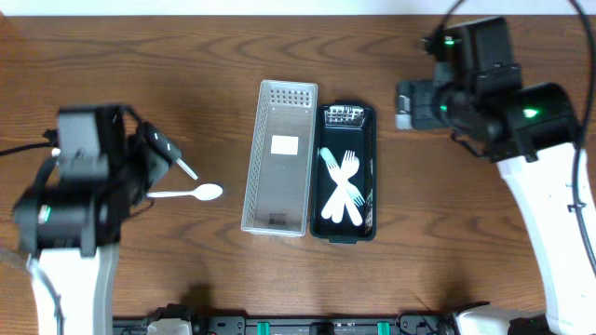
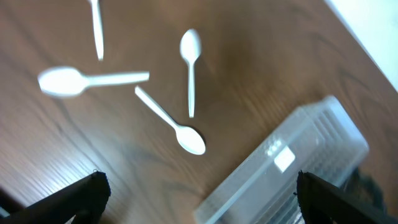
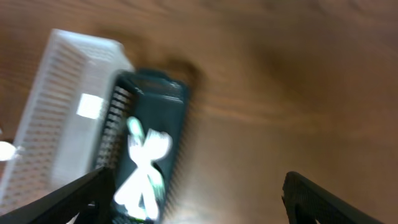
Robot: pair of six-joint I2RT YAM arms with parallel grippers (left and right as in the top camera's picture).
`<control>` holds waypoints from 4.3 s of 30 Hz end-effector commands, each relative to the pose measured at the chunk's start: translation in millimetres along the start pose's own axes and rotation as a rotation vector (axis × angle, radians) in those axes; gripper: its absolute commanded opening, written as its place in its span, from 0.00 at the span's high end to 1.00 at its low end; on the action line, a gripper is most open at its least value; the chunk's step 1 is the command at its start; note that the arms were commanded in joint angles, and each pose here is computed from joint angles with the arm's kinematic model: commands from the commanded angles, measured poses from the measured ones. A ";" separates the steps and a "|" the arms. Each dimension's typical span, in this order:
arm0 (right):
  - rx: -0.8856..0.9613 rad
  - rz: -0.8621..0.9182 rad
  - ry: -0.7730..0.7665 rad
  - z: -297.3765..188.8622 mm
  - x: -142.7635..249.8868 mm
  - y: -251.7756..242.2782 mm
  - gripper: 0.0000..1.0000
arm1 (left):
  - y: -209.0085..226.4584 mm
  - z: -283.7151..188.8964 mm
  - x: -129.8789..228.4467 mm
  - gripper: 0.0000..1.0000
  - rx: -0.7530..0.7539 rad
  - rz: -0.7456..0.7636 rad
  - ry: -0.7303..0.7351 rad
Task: Pack container
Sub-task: 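Raise the right gripper away and swing the left gripper toward the spoons, then lower the left gripper and close it on the nearest white spoon, then carry the spoon into the clear basket and open the left gripper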
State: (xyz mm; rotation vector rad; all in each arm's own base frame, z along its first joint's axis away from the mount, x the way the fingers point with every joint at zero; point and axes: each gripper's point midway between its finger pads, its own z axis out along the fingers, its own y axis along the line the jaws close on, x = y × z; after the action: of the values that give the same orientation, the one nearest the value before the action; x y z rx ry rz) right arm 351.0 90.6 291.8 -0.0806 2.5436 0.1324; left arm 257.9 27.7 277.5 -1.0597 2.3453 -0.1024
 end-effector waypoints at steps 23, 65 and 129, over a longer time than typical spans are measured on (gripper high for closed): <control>0.103 0.153 0.164 5.9 30.6 -80.3 0.07 | 48.5 198.7 91.9 0.02 -0.374 -0.656 0.308; 0.103 0.153 0.171 5.7 32.4 -80.2 0.07 | 74.9 241.9 156.5 0.55 -0.463 -0.679 0.533; 0.104 0.153 0.171 5.7 32.4 -80.3 0.07 | -128.9 151.2 199.1 0.91 0.318 1.226 0.280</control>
State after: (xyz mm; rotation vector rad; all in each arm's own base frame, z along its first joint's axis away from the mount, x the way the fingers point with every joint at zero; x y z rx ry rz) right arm 334.5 12.0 262.8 0.1571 2.7203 0.0550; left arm 317.4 -177.1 109.6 0.5977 2.6583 -0.1853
